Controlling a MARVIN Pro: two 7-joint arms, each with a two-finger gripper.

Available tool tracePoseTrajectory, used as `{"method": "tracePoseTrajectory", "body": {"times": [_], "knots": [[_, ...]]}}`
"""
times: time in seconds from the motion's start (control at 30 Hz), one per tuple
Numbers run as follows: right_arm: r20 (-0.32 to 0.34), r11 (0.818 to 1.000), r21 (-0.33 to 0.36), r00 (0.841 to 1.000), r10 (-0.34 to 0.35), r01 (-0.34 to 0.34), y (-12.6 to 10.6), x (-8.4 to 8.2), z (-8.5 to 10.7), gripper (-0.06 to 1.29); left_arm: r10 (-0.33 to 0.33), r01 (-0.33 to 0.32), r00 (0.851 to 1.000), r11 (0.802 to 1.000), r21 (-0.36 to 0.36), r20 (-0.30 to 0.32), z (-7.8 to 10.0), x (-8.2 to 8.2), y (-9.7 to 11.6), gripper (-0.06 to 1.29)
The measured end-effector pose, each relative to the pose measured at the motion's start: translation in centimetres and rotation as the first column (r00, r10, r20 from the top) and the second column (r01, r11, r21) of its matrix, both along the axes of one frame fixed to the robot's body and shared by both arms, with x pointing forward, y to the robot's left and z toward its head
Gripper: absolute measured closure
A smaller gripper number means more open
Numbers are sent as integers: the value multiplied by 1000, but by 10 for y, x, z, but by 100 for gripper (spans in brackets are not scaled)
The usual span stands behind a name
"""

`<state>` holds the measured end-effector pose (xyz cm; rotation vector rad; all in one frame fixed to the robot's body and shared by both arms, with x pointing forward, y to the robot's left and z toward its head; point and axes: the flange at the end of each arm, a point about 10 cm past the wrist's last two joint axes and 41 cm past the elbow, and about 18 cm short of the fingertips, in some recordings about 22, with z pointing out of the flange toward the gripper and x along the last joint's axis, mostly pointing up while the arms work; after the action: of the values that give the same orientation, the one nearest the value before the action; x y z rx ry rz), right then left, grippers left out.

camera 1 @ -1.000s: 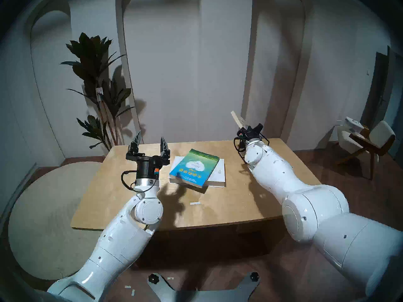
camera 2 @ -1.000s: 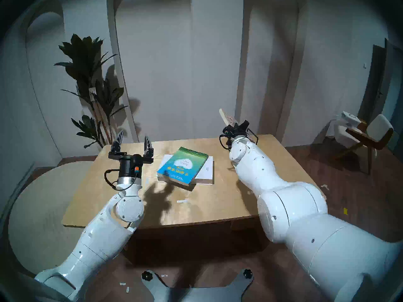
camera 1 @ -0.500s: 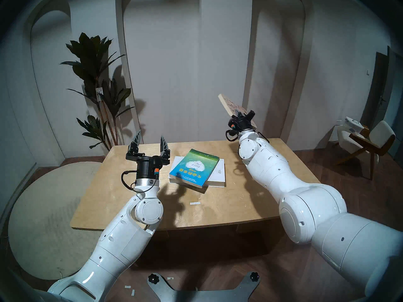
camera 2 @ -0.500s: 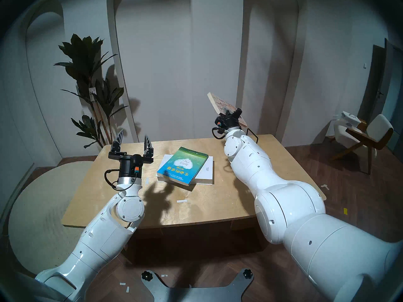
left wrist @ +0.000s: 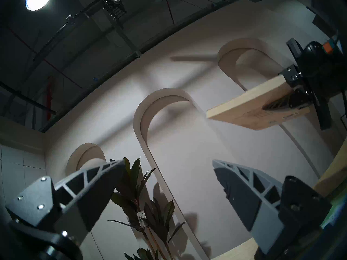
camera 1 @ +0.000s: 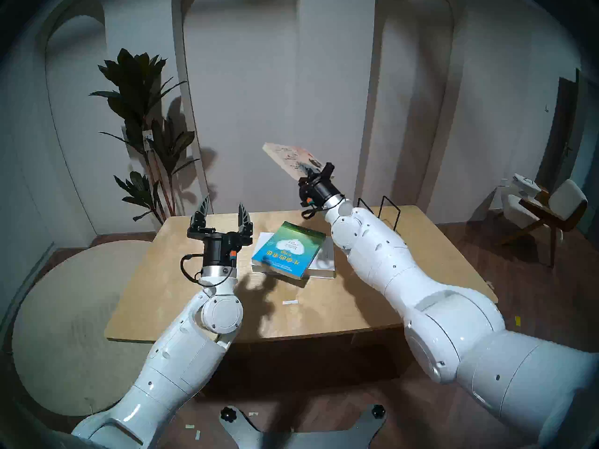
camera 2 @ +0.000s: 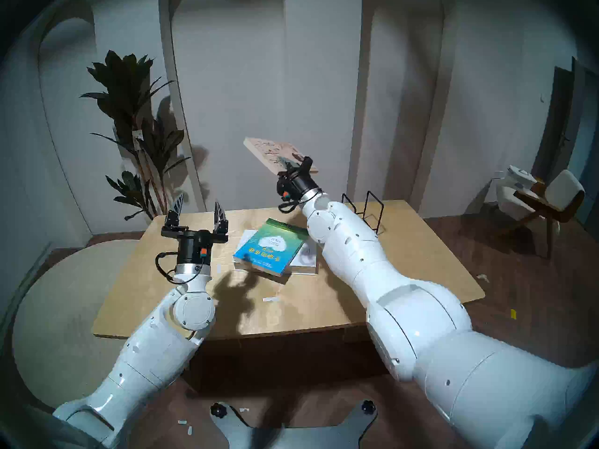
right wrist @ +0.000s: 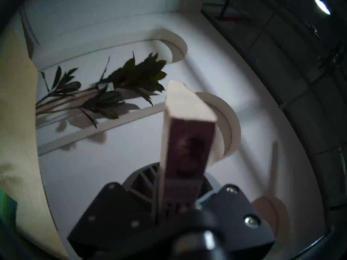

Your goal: Stack the books into one stack

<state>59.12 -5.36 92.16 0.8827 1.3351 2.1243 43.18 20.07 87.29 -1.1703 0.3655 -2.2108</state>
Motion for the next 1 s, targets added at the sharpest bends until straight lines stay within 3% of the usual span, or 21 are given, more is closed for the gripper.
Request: {"method": "tracePoseTrajectory", "body": {"times": [0.13,0.3,0.67,1.0], "knots": [[-42,994,-67,996,79,-81,14,-19,-27,103,0,0,1000,1000,0,1,0,0,0,2],[-97,984,-128,989,114,-126,12,-36,-55,103,0,0,1000,1000,0,2,0,0,0,2],[-191,968,-197,975,115,-153,-11,-59,-89,103,0,0,1000,1000,1,6,0,0,0,2],[-336,944,-273,938,86,-185,-23,-77,-111,103,-1,1,1000,1000,1,9,0,0,0,2]]}}
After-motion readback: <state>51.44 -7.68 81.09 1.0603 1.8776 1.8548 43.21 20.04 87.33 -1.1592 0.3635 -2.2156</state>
